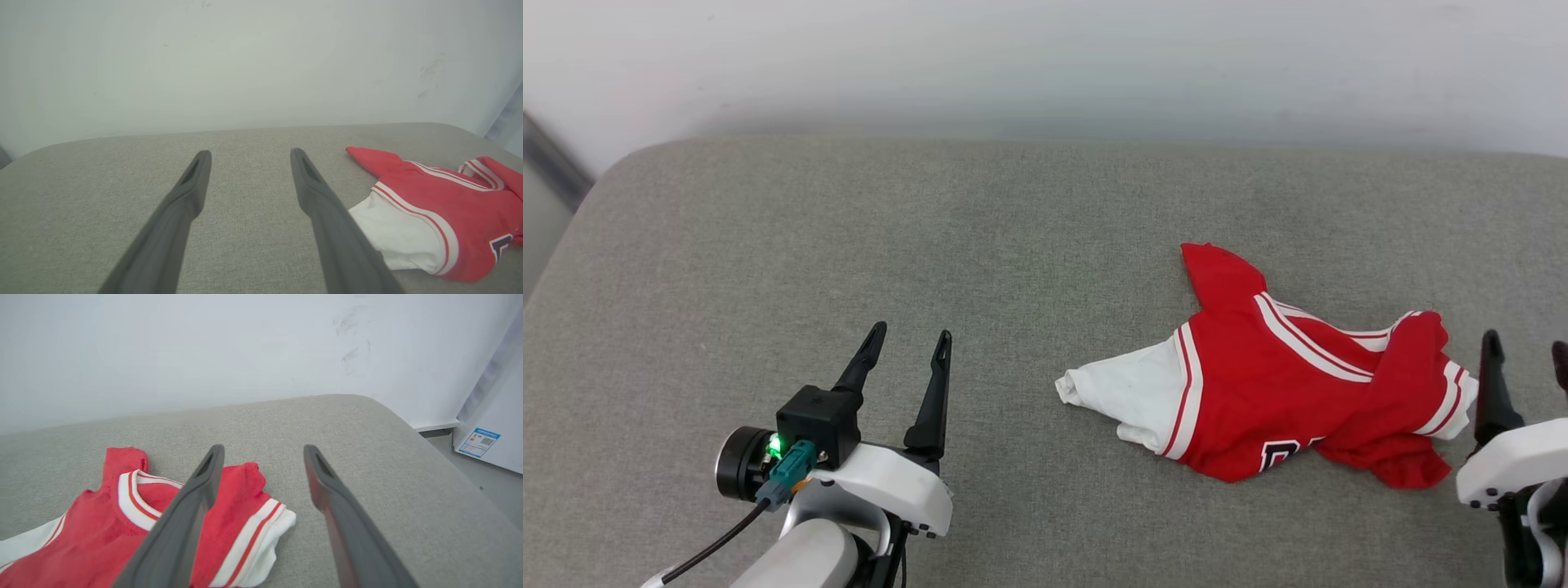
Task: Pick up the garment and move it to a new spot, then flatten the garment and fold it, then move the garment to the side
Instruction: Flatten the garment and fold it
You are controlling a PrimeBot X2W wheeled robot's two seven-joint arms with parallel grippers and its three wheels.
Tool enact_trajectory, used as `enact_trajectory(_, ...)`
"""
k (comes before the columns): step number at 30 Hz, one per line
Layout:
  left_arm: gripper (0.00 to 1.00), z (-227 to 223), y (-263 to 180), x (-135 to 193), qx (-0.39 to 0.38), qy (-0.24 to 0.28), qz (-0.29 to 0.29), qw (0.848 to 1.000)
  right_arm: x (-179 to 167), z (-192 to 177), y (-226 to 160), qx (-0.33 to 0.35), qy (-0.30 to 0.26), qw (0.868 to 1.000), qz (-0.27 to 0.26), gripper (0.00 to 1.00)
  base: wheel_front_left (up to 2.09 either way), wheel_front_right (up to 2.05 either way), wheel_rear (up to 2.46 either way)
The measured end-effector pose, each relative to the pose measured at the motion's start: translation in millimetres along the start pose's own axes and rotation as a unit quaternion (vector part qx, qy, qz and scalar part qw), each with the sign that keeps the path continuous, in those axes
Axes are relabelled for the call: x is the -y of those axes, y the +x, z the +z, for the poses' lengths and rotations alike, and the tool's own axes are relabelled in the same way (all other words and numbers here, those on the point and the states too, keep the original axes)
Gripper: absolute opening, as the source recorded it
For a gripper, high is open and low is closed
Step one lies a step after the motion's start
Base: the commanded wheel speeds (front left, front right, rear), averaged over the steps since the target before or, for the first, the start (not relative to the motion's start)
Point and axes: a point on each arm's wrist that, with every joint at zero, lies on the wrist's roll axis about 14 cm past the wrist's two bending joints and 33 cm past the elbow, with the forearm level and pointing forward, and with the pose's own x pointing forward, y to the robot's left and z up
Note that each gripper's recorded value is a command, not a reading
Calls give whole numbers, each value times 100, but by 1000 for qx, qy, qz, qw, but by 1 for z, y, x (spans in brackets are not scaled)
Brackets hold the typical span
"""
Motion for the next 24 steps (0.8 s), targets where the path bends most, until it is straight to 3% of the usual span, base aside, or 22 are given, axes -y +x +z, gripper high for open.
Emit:
enact_trajectory(7, 100, 4, -5, 0, 3, 1, 3, 1000, -24, 13, -20, 27, -26, 999, 39, 100, 0, 0, 0)
enact_trajectory(13, 100, 6, -7, 1, 5, 3, 2, 1000, -32, -18, -37, -59, -16, 997, 56, 100, 0, 0, 0)
enact_trajectory(19, 100, 6, -7, 3, 3, 2, 0, 1000, -30, -43, -41, -163, -23, 985, 53, 100, 0, 0, 0)
enact_trajectory(24, 100, 3, -7, 1, -1, -1, 4, 1000, -7, -58, -31, -221, -33, 974, 30, 100, 0, 0, 0)
